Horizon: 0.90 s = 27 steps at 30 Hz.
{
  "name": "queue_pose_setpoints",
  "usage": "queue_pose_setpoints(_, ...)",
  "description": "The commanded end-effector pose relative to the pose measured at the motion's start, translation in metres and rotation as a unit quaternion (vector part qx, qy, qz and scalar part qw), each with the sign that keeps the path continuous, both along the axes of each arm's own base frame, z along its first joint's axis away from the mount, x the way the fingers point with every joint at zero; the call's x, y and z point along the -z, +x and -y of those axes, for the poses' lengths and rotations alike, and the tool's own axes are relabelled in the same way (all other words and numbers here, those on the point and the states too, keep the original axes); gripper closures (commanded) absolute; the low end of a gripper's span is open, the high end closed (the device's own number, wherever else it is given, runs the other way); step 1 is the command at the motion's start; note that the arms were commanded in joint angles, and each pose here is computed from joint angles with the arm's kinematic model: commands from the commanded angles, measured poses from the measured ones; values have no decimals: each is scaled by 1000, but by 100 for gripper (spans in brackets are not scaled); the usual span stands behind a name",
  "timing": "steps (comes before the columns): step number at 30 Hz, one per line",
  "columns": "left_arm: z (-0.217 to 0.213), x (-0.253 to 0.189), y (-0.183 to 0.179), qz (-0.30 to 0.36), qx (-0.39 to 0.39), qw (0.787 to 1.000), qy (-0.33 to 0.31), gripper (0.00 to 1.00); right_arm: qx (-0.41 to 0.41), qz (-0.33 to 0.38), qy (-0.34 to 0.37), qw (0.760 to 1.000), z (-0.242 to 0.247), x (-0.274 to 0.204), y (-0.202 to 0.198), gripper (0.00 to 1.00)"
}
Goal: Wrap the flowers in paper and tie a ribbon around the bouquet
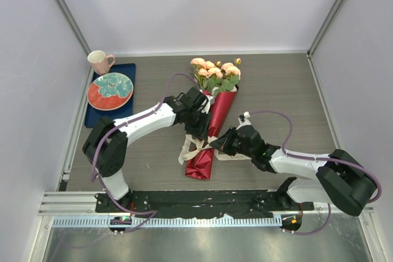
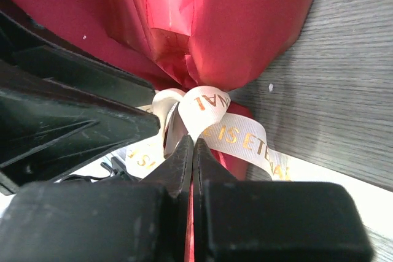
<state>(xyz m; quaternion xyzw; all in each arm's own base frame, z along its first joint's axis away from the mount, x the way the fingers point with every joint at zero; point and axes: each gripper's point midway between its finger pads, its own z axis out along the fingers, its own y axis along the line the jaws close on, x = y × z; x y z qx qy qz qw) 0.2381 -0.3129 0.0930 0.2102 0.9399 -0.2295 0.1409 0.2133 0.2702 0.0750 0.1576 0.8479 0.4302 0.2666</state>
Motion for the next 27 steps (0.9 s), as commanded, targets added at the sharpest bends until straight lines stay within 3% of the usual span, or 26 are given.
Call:
queue_pose_setpoints(1,7,-1,5,3,9,1000,-9,66,1,18,29,999,-6,-17,3,100)
queue_pose_setpoints(13,13,3,15,14,2,1000,-13,100,-7,2,13,1000,-4,-3,-2,98)
queue_pose_setpoints(18,10,-21,18,68,0,996,-53,100,-33,7,19,999,-6,-6,-11,92)
queue_pose_setpoints(22,9,-37,14,102,1,990,-93,100,-97,64,-36,993,-6,-14,-14,86)
queue_pose_setpoints(27,14,-42,15,112,-1,987,-113,100,-131,134,-62,980,-1,-31,-12,63)
